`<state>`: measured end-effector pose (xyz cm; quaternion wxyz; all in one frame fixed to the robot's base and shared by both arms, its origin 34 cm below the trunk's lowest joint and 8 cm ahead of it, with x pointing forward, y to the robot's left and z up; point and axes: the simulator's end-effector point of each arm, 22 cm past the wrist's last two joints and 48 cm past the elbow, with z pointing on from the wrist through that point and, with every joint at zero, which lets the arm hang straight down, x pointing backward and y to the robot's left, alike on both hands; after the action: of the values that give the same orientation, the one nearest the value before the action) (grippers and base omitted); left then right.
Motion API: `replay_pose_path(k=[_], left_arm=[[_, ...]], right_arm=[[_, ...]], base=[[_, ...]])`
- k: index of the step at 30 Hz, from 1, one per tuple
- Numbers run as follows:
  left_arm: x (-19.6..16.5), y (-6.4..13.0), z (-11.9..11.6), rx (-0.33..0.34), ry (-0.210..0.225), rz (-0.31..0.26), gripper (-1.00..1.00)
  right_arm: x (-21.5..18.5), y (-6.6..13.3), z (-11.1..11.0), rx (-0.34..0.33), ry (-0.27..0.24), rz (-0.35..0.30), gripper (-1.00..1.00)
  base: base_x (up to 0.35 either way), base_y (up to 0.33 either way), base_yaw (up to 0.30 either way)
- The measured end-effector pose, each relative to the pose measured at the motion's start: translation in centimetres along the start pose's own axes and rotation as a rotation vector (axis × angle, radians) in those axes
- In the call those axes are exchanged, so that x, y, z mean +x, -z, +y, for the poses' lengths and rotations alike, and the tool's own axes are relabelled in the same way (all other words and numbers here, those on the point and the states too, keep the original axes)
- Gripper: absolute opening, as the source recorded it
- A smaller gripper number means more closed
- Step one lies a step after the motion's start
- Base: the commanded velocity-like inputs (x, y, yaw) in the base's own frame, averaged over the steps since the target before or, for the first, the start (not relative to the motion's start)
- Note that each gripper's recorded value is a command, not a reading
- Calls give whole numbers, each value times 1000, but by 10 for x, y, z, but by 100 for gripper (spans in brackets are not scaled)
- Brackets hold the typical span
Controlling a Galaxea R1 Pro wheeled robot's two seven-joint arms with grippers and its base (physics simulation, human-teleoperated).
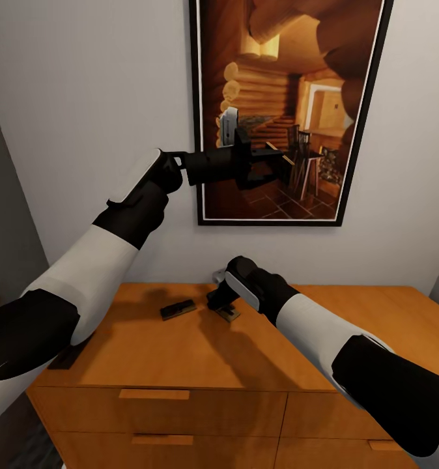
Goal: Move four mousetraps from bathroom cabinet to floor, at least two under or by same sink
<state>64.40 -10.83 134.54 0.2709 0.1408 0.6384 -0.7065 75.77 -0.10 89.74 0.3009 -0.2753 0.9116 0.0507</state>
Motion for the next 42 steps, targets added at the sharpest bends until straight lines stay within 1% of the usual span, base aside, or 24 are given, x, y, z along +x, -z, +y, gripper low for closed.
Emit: replay_pose_path(k=[5,11,15,18,20,21,25,27,31,39,42], left_arm=[[0,0,0,-1,0,1,-100],[0,0,1,-2,1,0,-100],[0,0,1,-2,1,0,-100],[0,0,1,-2,1,0,-100],[0,0,1,-2,1,0,-100],[0,0,1,-2,1,0,-100],[0,0,1,-2,1,0,-100],[0,0,2,-2,2,0,-100],[0,0,2,-2,2,0,-100],[0,0,2,-2,2,1,-100],[-2,0,6,-9,9,-3,-100]], right_arm=[[0,0,-1,-2,-8,5,-100],[2,0,-4,-11,-30,16,-100],[3,0,-17,11,-50,33,-100],[5,1,-33,36,-71,52,-100],[4,3,-44,67,-65,57,-100],[1,5,-45,70,-66,53,-100],[-8,11,-43,50,-85,40,-100],[-14,15,-42,35,-99,31,-100],[-15,16,-43,25,-116,34,-100],[-15,16,-43,24,-120,35,-100],[-14,16,-44,24,-121,36,-100]], base=[[0,0,0],[0,0,0],[0,0,0],[0,0,0],[0,0,0],[0,0,0],[-41,0,0],[-225,0,0],[-295,0,0],[-330,0,0],[-334,0,0]])
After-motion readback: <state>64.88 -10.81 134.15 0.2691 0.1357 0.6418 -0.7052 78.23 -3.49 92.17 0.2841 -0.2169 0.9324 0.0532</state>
